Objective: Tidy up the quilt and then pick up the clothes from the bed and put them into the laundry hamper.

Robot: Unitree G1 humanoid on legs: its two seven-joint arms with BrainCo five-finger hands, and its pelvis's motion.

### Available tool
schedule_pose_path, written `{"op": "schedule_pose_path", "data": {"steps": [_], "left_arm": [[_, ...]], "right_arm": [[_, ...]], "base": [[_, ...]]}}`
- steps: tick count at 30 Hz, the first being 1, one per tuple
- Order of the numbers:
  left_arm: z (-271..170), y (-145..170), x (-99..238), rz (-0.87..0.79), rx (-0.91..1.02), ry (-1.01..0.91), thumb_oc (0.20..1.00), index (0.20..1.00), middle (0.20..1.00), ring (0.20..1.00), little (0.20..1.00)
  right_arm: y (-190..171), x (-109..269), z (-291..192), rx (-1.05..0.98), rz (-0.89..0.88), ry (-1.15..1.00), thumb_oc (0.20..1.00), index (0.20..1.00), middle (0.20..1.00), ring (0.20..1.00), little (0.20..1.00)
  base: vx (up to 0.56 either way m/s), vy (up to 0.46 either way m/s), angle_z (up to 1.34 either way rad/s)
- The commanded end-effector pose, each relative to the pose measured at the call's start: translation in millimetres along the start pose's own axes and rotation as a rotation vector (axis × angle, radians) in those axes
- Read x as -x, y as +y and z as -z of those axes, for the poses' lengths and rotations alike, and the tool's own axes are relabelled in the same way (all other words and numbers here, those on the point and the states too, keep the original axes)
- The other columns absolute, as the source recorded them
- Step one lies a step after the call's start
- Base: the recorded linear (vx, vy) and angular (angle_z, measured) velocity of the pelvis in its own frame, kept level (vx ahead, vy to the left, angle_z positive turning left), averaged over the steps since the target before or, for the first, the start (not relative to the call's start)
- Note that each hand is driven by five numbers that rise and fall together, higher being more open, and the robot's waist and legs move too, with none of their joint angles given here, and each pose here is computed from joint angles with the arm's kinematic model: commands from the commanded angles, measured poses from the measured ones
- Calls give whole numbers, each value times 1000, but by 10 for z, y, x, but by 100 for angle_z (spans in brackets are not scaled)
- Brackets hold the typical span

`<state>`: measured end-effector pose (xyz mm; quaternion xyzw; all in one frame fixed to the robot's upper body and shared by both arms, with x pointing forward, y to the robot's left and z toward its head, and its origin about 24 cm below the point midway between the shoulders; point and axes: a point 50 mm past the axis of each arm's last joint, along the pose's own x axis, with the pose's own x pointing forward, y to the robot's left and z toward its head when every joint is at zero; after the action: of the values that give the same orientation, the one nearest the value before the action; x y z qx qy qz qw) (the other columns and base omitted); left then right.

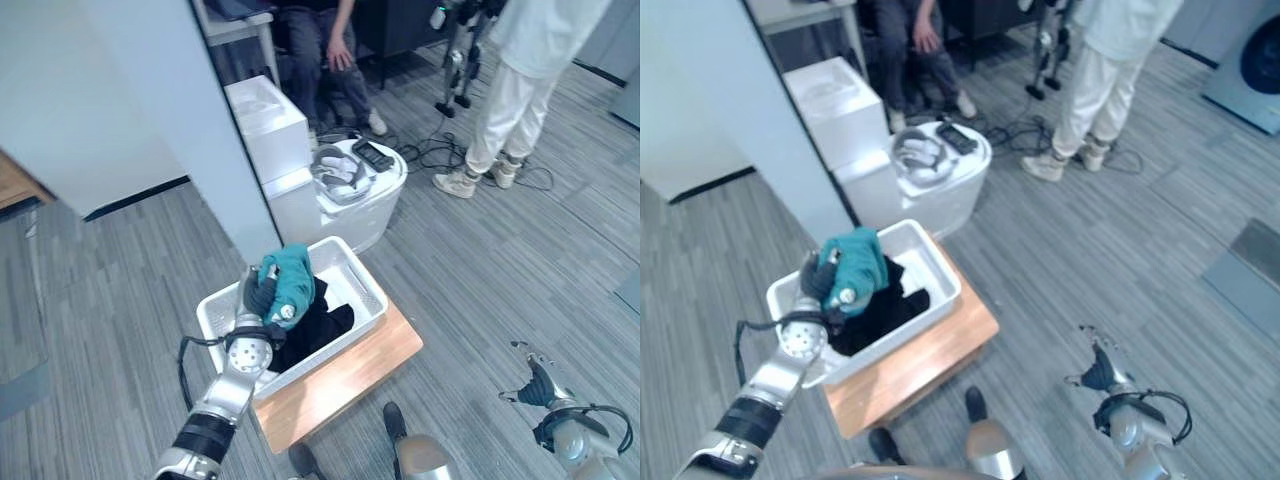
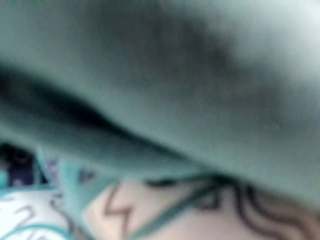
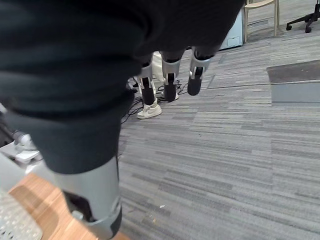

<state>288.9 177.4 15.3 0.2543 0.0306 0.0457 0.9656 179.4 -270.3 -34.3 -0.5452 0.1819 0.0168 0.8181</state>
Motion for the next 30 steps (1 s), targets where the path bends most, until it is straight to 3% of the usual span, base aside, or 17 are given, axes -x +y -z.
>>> {"op": "schedule_pose_path", "data": {"steps": [1, 2, 7, 16, 19, 22, 25, 27, 28, 30], "left_arm": [[-268, 120, -301, -121, -68, -80, 1000, 1000, 1000, 1000, 1000], [-152, 87, -373, -105, -74, 6, 1000, 1000, 1000, 1000, 1000], [-98, 219, -432, -182, -13, 58, 1000, 1000, 1000, 1000, 1000], [22, 995, -233, -455, 91, 13, 1000, 1000, 1000, 1000, 1000], [83, 1040, -182, -474, 105, 28, 1000, 1000, 1000, 1000, 1000], [450, 1054, 97, -513, 225, 151, 1000, 1000, 1000, 1000, 1000], [917, 867, 458, -498, 301, 357, 1000, 1000, 1000, 1000, 1000], [1282, 748, 753, -469, 259, 544, 1000, 1000, 1000, 1000, 1000], [1732, 481, 1276, -390, 206, 838, 1000, 1000, 1000, 1000, 1000], [1810, 412, 1403, -358, 188, 899, 1000, 1000, 1000, 1000, 1000]], "right_arm": [[-242, -228, -255, -7, 143, -102, 1000, 1000, 1000, 1000, 1000], [-144, -236, -235, -13, 111, -77, 1000, 1000, 1000, 1000, 1000], [128, -165, -33, -80, 39, 59, 1000, 1000, 1000, 1000, 1000], [532, 154, 541, -140, -96, 377, 1000, 1000, 1000, 1000, 1000], [591, 170, 563, -154, -116, 407, 1000, 1000, 1000, 1000, 1000], [794, 206, 587, -224, -176, 519, 1000, 1000, 1000, 1000, 1000], [917, 230, 587, -291, -205, 603, 1000, 1000, 1000, 1000, 1000], [1004, 248, 547, -323, -239, 626, 1000, 1000, 1000, 1000, 1000], [1137, 287, 500, -316, -299, 656, 1000, 1000, 1000, 1000, 1000], [1174, 301, 486, -305, -318, 663, 1000, 1000, 1000, 1000, 1000]], "base": [[-135, 15, -19], [-58, 3, -9], [-7, -7, -3], [60, -38, 7], [37, -41, 19], [47, -41, 23], [36, -23, 38], [55, -14, 28], [63, -9, 35], [51, 0, 39]]}}
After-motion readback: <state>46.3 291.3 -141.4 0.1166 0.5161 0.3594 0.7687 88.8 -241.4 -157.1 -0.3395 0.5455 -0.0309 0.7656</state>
